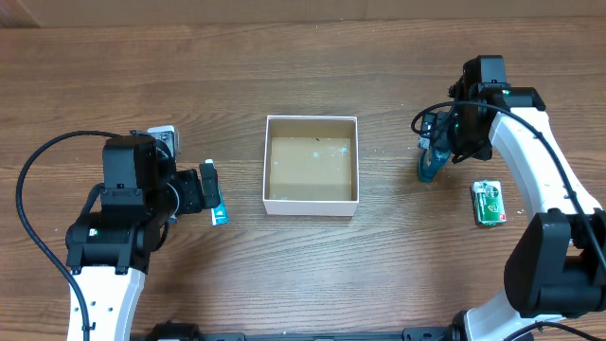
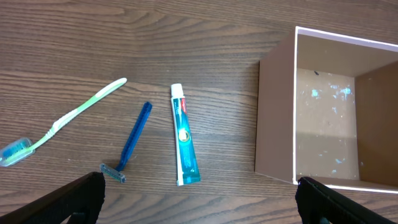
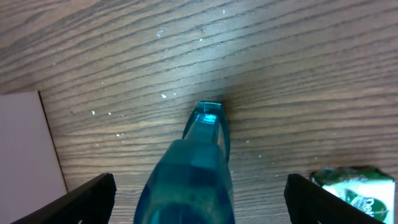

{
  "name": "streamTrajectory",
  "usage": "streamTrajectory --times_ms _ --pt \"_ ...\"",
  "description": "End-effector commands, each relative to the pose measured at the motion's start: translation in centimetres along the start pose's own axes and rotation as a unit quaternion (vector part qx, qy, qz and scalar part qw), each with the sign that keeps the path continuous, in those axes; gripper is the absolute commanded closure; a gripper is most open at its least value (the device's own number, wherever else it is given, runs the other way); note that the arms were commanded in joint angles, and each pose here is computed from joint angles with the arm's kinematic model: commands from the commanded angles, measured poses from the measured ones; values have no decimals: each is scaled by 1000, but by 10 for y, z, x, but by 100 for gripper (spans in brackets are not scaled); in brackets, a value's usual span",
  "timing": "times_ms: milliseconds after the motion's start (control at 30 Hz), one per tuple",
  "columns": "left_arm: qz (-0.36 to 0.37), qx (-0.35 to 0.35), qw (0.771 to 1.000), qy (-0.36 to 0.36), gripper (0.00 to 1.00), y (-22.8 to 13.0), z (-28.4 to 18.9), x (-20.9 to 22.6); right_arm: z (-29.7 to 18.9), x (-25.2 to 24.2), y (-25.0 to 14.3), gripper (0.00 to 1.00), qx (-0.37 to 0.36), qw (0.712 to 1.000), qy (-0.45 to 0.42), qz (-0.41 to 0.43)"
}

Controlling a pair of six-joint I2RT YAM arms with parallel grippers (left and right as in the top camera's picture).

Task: Pack container
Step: 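Move the right gripper to the blue mouthwash bottle and grasp it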

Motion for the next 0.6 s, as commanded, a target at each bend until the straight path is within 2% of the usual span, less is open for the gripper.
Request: streamTrajectory --times_ms 0,67,433,467,500,567 --pt "7 -15 1000 -4 0 9 -6 0 -7 3 7 14 -14 1000 3 -2" --pt "7 -14 1000 -4 0 9 -6 0 -7 3 7 17 -14 1000 3 -2" --pt "7 -15 1000 -4 0 9 -6 0 -19 7 6 19 -24 1000 18 -4" --pt "7 -15 1000 -4 0 9 -6 0 -22 7 4 23 -23 1000 20 -3" --pt "7 -15 1000 -4 0 9 -6 0 -23 7 3 33 -20 1000 21 -3" --pt "7 -15 1000 -4 0 9 -6 0 -24 8 -1 41 -12 1000 25 -3"
Point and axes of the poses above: each gripper's point midway between its finger pads, its own z axis out along the fingers, its own x axis along the line the jaws close on, y = z × x, the point moved 4 cm from there along -z, back along the fingers, and after that the axes turned 5 degrees about z, right-handed, at the moved point
